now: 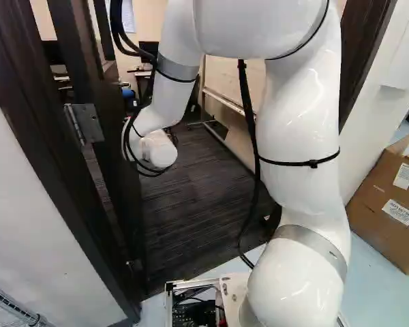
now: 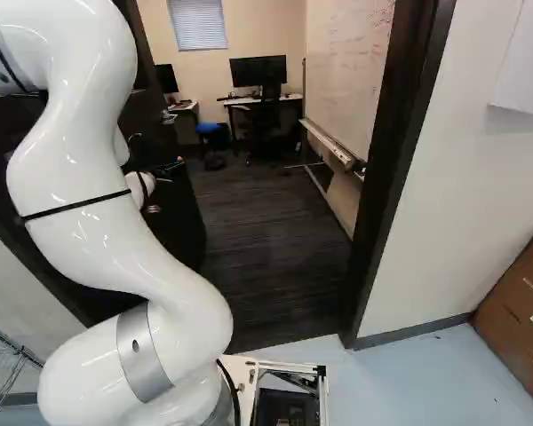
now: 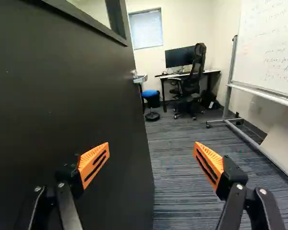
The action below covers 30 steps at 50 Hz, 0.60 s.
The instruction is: Open the door and move inside
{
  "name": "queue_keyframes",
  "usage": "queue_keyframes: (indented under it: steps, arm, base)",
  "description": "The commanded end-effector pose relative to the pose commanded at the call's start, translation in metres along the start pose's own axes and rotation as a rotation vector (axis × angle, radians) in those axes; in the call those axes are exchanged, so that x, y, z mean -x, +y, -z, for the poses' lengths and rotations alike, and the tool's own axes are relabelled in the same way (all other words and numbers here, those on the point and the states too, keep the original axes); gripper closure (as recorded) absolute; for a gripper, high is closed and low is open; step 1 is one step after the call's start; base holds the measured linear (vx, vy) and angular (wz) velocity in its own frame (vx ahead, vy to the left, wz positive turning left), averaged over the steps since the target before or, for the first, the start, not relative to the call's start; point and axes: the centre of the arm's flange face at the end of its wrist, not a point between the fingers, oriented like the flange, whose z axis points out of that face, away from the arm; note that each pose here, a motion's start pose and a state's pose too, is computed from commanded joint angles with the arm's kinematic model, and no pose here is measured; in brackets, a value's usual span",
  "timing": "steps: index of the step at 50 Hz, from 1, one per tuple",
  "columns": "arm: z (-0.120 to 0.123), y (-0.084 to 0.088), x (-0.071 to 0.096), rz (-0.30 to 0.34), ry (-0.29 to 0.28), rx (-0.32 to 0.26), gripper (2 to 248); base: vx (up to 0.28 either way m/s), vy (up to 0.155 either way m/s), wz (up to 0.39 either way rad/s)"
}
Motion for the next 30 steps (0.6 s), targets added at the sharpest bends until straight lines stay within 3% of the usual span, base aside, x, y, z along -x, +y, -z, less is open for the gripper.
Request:
queue_keyframes:
  steps: [30]
  arm:
    - [0.012,0.028,-0.005,0.001,-0.003,0.045,3]
  base:
    - [0.0,0.0,0.0]
